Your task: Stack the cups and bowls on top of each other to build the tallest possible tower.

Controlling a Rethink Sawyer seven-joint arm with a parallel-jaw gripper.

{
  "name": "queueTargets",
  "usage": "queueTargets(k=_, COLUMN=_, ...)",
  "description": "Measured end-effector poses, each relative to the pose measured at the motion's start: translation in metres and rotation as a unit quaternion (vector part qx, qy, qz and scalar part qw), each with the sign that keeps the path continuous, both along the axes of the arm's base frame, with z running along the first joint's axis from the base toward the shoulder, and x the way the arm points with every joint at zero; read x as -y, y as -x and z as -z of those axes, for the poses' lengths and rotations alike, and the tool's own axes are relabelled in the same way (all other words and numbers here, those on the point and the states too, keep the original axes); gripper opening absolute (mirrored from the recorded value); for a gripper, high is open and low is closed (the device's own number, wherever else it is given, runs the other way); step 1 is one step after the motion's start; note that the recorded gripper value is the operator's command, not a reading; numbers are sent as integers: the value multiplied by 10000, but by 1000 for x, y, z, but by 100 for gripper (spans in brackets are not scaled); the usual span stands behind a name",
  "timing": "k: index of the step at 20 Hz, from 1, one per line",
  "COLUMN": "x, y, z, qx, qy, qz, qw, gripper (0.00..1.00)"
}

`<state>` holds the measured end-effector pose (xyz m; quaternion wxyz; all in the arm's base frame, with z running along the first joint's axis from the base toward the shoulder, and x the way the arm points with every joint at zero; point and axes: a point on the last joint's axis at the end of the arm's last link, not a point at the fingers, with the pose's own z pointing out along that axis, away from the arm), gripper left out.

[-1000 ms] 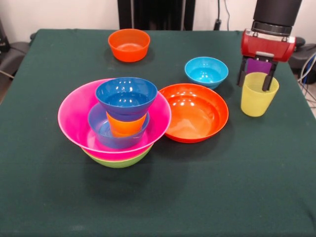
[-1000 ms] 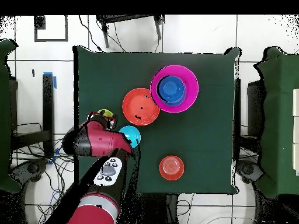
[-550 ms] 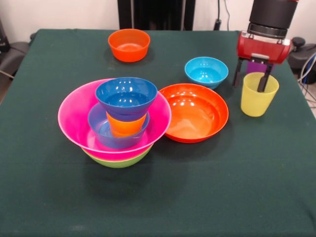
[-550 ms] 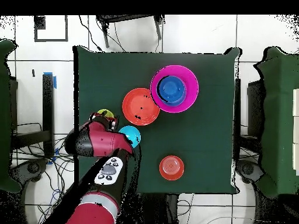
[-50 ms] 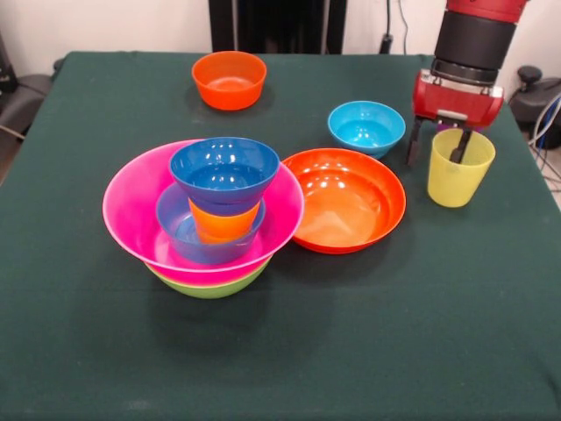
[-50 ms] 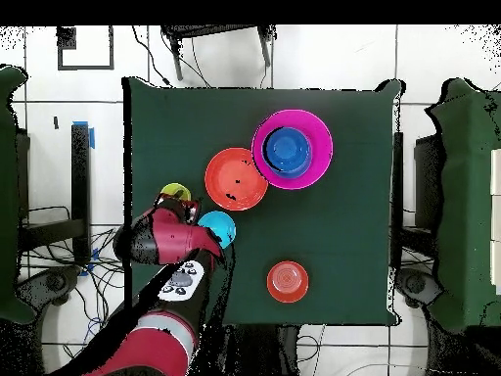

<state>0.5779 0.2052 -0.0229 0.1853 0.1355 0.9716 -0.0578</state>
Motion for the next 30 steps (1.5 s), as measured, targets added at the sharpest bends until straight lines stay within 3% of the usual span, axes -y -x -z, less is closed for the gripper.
queueTargets(k=4, x=-9, y=4, z=13, qx=67, qy=62, qz=-135, qw=9999, gripper=100)
queueTargets(k=5, x=-12, y=5, z=17, qx=155, qy=106, qz=-194, qw=9996, gripper=0)
queueTargets(k=8, x=-11, y=3, z=16, qx=255, qy=146, qz=-220, qw=9993, gripper=0)
queueTargets(k=13, x=-14, y=-8, z=8, qx=791, qy=224, qz=-342, qw=9960, gripper=0)
queueTargets(k=17, x=-15, y=-13, z=6, qx=1003, qy=236, qz=-384, qw=9939, gripper=0)
queueTargets(k=30, x=-14, y=-16, z=6, qx=1057, qy=224, qz=-297, qw=9937, gripper=0)
